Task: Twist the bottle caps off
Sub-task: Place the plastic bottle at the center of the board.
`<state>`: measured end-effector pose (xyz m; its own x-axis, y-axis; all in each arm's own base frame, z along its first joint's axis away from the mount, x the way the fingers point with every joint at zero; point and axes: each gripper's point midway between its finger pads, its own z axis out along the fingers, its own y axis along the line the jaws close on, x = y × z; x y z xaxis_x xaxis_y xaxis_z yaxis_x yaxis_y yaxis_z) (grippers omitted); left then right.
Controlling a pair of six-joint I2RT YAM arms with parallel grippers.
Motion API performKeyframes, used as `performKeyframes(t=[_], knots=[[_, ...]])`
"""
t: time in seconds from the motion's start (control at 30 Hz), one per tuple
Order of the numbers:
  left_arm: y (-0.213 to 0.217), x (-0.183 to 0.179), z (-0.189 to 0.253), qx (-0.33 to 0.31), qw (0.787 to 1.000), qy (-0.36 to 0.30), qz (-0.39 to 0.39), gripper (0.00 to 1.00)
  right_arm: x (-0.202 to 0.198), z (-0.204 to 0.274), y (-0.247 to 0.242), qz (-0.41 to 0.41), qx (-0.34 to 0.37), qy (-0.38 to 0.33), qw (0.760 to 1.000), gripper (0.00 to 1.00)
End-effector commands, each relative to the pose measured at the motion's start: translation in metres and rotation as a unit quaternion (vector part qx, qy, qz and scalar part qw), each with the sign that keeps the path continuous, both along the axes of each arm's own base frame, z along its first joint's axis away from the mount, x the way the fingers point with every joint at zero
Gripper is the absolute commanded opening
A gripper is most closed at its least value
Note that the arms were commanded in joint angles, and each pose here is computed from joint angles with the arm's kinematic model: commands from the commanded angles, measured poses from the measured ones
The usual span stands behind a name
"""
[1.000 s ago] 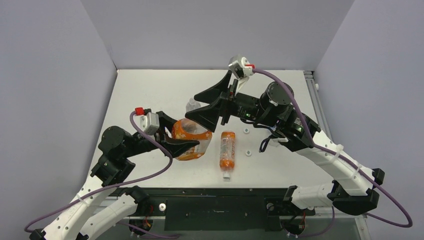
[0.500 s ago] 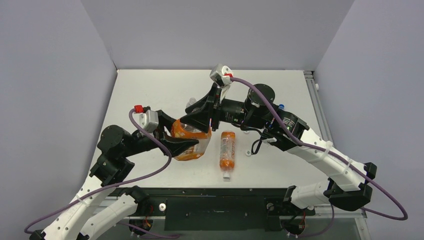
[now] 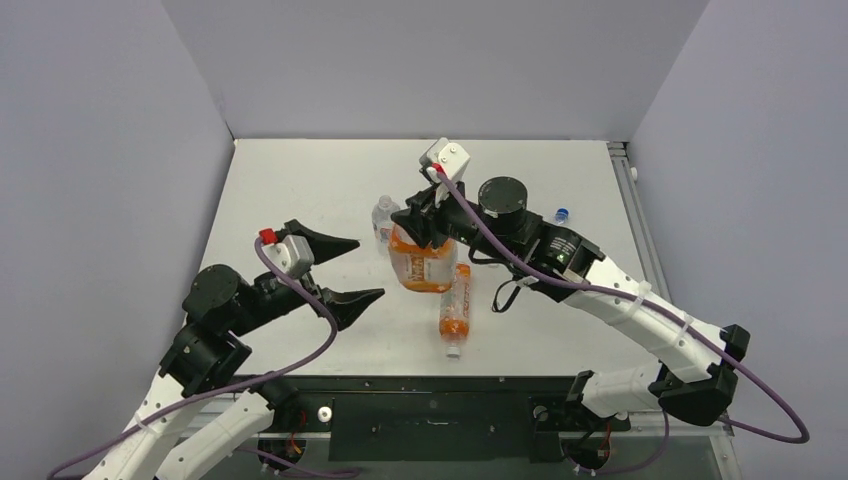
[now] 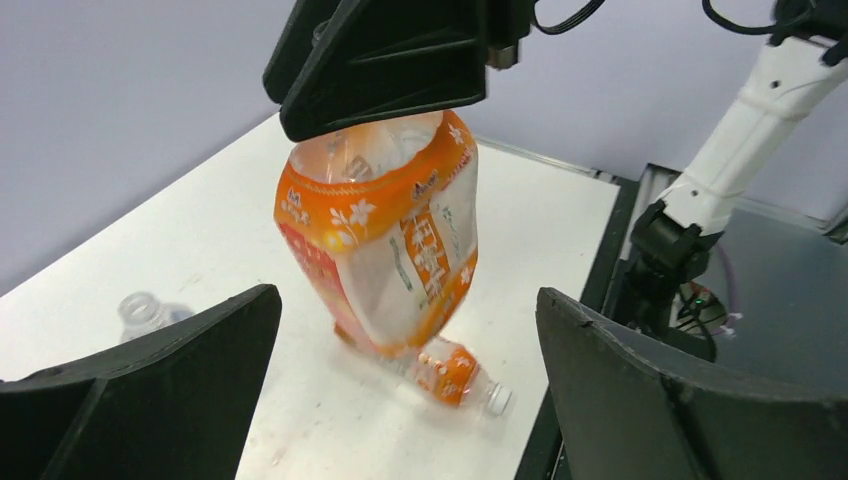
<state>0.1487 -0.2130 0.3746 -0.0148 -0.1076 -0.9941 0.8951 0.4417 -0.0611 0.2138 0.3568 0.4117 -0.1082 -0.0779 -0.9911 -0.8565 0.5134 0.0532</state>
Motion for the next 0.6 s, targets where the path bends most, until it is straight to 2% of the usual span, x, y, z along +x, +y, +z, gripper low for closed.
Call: performKeyframes(t=[0.0,0.13,0.27,0.57], knots=[[0.028,0.011,-0.006,0.034,0.996,-0.021,0.081,0.97,0.067,-0.014,-0.035,-0.132,-0.017,-0.055,0.99,0.0],[0.045,0.016,-0.008,0.04,0.99,-0.037,0.127,0.97,0.111,-0.026,-0.062,-0.227,0.002,-0.072,0.971,0.0],[0.047,0.012,-0.01,0.047,0.991,-0.038,0.123,0.97,0.149,-0.038,-0.075,-0.286,0.017,-0.101,0.953,0.0],[0.045,0.01,-0.008,0.043,0.992,-0.037,0.116,0.97,0.245,-0.114,-0.08,-0.366,0.057,-0.059,0.927,0.0]])
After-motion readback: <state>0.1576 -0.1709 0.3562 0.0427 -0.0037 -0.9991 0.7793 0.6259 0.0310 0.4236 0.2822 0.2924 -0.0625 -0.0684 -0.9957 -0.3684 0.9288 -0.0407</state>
